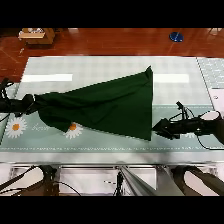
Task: Fold the shirts.
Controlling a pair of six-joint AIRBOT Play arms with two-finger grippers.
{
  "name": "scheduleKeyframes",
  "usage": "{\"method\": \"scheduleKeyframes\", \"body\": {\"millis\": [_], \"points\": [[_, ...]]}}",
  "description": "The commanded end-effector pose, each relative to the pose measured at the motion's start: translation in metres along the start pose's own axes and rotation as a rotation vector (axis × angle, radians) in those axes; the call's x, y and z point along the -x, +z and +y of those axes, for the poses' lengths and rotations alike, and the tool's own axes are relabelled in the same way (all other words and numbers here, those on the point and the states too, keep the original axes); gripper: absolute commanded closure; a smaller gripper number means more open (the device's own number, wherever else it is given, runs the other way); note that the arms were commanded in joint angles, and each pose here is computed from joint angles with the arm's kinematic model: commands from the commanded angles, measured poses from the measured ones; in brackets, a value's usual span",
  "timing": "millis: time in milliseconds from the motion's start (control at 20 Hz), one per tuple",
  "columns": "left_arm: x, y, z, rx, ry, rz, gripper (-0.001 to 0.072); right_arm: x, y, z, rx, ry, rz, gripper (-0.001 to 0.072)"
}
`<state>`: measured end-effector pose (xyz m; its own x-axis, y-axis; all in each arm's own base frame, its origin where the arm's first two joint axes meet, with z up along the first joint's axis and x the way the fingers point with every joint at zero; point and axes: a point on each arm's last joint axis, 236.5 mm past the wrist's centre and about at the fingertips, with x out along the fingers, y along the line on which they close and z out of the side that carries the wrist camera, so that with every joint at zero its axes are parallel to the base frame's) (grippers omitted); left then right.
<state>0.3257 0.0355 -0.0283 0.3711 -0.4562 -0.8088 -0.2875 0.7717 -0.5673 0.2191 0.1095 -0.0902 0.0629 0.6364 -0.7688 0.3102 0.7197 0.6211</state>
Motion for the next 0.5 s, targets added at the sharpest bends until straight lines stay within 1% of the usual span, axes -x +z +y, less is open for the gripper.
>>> {"method": "scheduleKeyframes", "body": {"millis": [0,300,350,400,450], "points": [[0.0,-0.001,-0.001,-0.013,-0.004,0.002,0.0679,-0.013,0.004,0.003,-0.019,-0.037,-0.028,0.0234],[0.0,0.0,-0.001,-0.021,-0.004,0.002,0.0679,-0.051,-0.016,0.008,-0.016,-0.096,0.057,0.0238],[0.0,0.0,-0.001,-0.021,-0.004,0.001,0.0678,-0.058,-0.02,0.011,-0.012,-0.097,0.068,0.0312],[0.0,0.0,-0.001,-0.023,-0.004,0.001,0.0678,-0.061,-0.02,0.014,-0.005,-0.093,0.064,0.0483],[0.0,0.0,-0.002,-0.022,-0.007,0.0,0.0679,-0.061,-0.019,0.02,-0.002,-0.077,0.056,0.0672]]}}
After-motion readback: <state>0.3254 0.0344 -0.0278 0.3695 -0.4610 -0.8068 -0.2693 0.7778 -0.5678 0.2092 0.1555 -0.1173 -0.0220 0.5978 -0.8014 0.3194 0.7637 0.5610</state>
